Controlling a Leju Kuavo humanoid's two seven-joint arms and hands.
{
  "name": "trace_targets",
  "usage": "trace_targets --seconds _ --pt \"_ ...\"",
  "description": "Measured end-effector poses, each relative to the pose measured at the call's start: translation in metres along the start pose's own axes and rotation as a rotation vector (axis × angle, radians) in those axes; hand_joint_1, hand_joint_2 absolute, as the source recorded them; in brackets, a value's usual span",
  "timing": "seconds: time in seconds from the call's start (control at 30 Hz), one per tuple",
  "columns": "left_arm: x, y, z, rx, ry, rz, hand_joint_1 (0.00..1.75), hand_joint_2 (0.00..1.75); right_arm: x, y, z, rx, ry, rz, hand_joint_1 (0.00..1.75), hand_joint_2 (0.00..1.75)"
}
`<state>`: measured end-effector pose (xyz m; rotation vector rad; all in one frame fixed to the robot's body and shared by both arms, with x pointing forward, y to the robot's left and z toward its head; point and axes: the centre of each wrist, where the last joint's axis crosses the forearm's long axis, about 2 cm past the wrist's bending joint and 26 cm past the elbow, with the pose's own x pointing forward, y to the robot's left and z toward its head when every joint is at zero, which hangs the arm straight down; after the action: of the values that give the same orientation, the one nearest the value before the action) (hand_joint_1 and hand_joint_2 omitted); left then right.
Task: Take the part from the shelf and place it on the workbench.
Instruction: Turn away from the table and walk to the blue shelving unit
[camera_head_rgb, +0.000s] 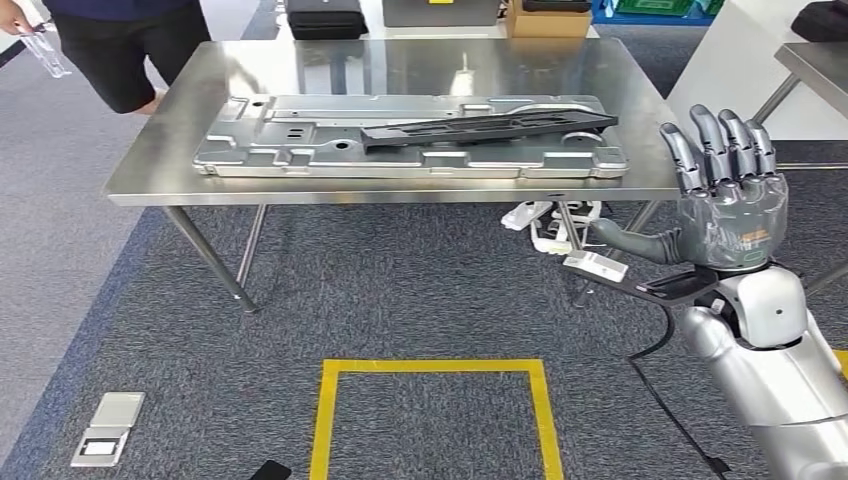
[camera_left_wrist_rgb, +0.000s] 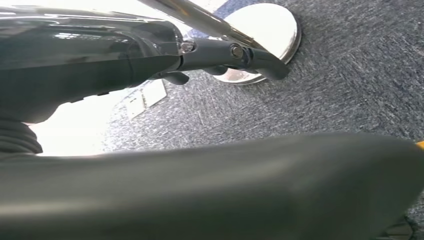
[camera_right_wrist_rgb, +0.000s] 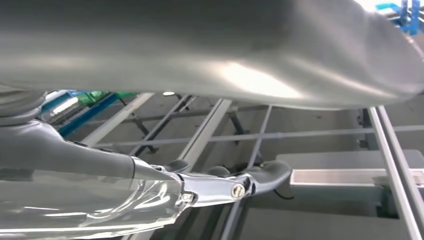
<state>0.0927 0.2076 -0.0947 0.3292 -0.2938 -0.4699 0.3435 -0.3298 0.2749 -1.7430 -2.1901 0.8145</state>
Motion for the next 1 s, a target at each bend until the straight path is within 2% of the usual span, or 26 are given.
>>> trace_targets --seconds 0.13,0.27,0.47,0.67,0.73,0.8,0.87,0.93,1.0 --pt "-0.001 -0.001 0.000 0.001 0.002 0.003 0.00 0.00 0.008 0.005 0.021 0.052 0.019 -0.051 0.00 0.00" --pt "-0.002 -0.001 0.001 0.004 0.006 0.007 0.00 1.75 0.031 0.018 0.068 0.173 0.063 -0.132 0.00 0.00" --pt "-0.001 -0.001 0.000 0.010 0.007 0.009 0.00 1.75 0.066 0.036 0.147 0.374 0.179 -0.207 0.00 0.00" --pt "-0.003 -0.001 0.001 0.018 0.012 0.023 0.00 1.75 0.096 0.054 0.233 0.655 0.454 -0.316 0.00 0.00" --pt "-0.004 -0.001 0.001 0.018 0.013 0.022 0.00 1.75 0.102 0.059 0.263 0.787 0.565 -0.338 0.00 0.87" --pt "-0.002 -0.001 0.000 0.019 0.011 0.016 0.00 1.75 0.106 0.062 0.297 1.001 0.760 -0.372 0.00 1.75" --pt "0.001 0.001 0.000 0.021 0.005 0.005 0.00 1.75 0.114 0.054 0.341 1.306 1.071 -0.390 0.00 1.75" --pt "0.002 0.001 0.000 0.022 0.011 -0.006 0.00 1.75 0.128 0.035 0.382 1.628 1.374 -0.344 0.00 1.75" --pt "0.002 0.001 0.000 0.026 0.022 -0.010 0.00 1.75 0.146 0.015 0.411 1.891 1.559 -0.264 0.00 1.75"
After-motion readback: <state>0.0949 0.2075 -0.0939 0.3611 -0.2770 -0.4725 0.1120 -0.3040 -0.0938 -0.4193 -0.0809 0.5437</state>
